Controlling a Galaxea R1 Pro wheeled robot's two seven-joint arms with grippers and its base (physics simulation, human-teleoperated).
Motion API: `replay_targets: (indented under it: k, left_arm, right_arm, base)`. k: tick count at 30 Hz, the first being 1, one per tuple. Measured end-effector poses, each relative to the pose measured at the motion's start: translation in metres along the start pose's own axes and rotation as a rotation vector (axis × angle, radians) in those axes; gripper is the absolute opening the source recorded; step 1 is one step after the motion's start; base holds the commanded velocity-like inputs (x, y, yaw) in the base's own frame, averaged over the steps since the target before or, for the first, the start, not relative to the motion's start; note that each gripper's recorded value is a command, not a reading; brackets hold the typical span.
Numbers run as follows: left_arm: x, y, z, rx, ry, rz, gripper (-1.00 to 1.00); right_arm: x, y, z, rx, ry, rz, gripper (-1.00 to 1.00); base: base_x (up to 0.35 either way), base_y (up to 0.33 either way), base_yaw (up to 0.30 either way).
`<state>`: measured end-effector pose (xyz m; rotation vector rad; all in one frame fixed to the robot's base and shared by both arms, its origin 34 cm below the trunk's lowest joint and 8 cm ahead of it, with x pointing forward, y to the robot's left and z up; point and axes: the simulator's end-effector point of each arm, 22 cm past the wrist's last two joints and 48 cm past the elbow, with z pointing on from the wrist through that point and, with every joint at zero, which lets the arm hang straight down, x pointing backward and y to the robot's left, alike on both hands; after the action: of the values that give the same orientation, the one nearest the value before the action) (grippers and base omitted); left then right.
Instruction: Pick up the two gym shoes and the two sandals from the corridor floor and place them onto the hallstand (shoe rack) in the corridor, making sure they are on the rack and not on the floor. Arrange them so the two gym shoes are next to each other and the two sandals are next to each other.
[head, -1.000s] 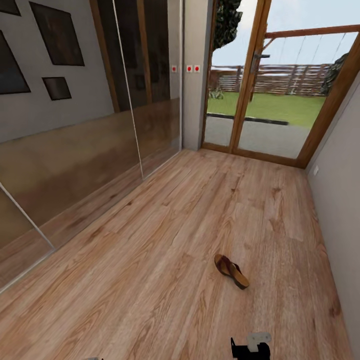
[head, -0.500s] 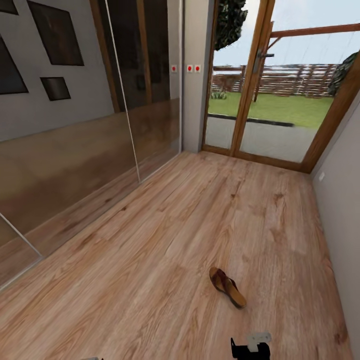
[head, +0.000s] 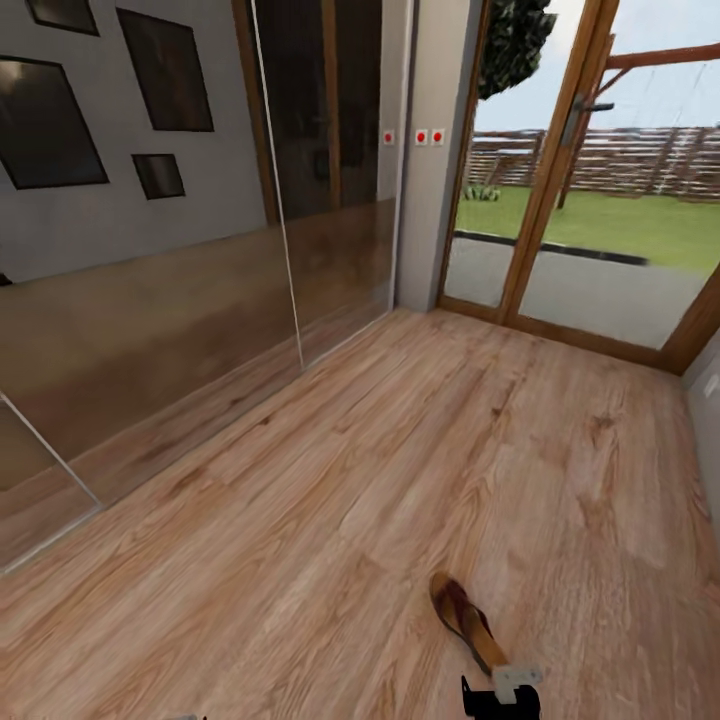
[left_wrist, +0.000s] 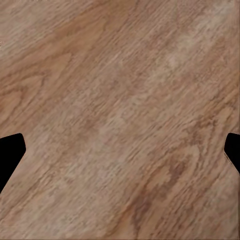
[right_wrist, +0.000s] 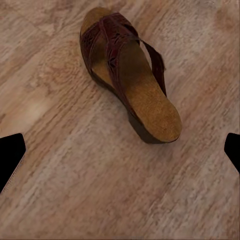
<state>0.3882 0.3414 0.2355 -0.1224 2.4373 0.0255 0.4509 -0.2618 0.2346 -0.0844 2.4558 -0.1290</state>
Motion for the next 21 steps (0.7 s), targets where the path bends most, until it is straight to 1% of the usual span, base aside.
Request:
replay_targets:
  k: [6, 12, 16, 21]
  left_arm:
    - [0.0000, 0.0000, 0.0000, 0.000, 0.000, 0.000, 1.00]
    - [0.0001, 0.0002, 0.0001, -0.001, 0.000, 0.000, 1.00]
    - [0.0000, 0.0005, 0.0001, -0.002, 0.000, 0.000, 1.00]
    - [0.0000, 0.0003, 0.0002, -0.001, 0.000, -0.001, 1.00]
  right_arm:
    - [0.0000, 0.0000, 0.0000, 0.000, 0.000, 0.000, 1.00]
    - [0.0002, -0.0002, 0.0001, 0.000, 0.000, 0.000, 1.00]
    - [0.0003, -0.0003, 0.0001, 0.000, 0.001, 0.000, 1.00]
    - [0.0003, -0.0006, 0.0001, 0.000, 0.001, 0.000, 1.00]
  base:
    - [0.213, -0.198, 0.275]
    - [0.104, -0.114, 0.260]
    - [0.036, -0.040, 0.131]
    - [0.014, -0.015, 0.049]
